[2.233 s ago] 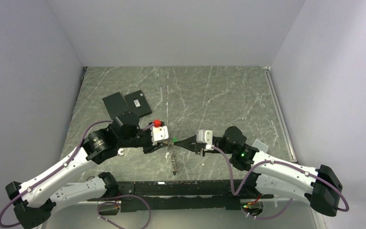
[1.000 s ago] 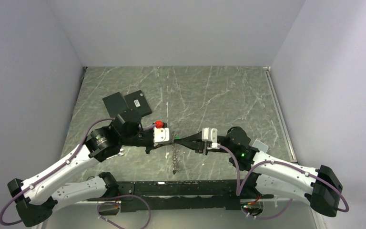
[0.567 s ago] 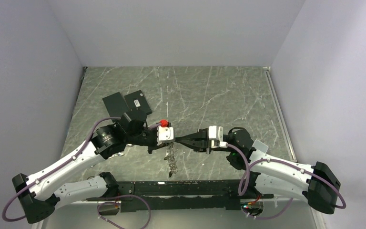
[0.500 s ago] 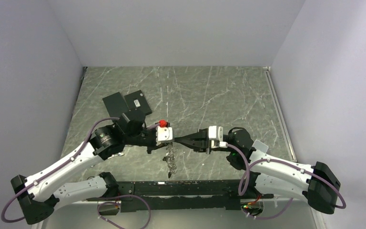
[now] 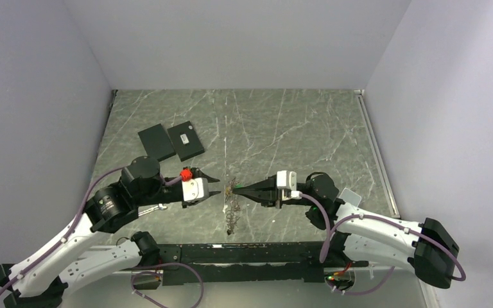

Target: Put the keys on the keyring

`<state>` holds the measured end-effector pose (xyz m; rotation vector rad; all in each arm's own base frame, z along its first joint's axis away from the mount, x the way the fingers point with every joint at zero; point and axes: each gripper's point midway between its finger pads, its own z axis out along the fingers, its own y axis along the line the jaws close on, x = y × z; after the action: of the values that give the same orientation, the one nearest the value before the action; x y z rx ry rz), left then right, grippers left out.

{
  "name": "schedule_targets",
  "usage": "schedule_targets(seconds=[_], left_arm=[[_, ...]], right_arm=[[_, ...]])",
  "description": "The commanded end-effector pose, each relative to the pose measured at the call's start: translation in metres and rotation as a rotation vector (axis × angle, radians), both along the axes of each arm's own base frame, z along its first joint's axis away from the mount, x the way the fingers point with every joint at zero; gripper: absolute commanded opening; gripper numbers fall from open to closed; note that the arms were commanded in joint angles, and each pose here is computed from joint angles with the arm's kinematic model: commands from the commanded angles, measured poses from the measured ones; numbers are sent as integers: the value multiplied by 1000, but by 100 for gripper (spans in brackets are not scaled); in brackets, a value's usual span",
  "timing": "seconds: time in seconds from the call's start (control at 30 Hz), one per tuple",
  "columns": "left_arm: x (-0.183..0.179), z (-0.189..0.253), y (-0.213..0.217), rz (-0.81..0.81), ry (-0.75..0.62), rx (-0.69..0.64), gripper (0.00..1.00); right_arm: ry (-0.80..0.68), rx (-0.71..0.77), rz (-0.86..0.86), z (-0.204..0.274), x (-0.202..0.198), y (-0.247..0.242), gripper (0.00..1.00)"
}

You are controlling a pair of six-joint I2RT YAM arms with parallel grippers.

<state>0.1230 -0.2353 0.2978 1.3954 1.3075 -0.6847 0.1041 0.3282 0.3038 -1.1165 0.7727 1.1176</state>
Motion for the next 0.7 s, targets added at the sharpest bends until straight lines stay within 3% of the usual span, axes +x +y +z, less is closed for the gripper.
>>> schedule_targets(seconds=[0.0, 0.47, 0.67], left_arm=[[9, 13, -12, 1, -67, -99, 38], [0, 9, -26, -87, -76, -164, 34], [3, 16, -13, -38, -103, -132, 39]], right_arm=[[-40, 113, -10, 31, -1, -6, 0], [-37, 141, -7, 39, 0, -5, 0], [-41, 110, -14, 33, 2, -3, 0]])
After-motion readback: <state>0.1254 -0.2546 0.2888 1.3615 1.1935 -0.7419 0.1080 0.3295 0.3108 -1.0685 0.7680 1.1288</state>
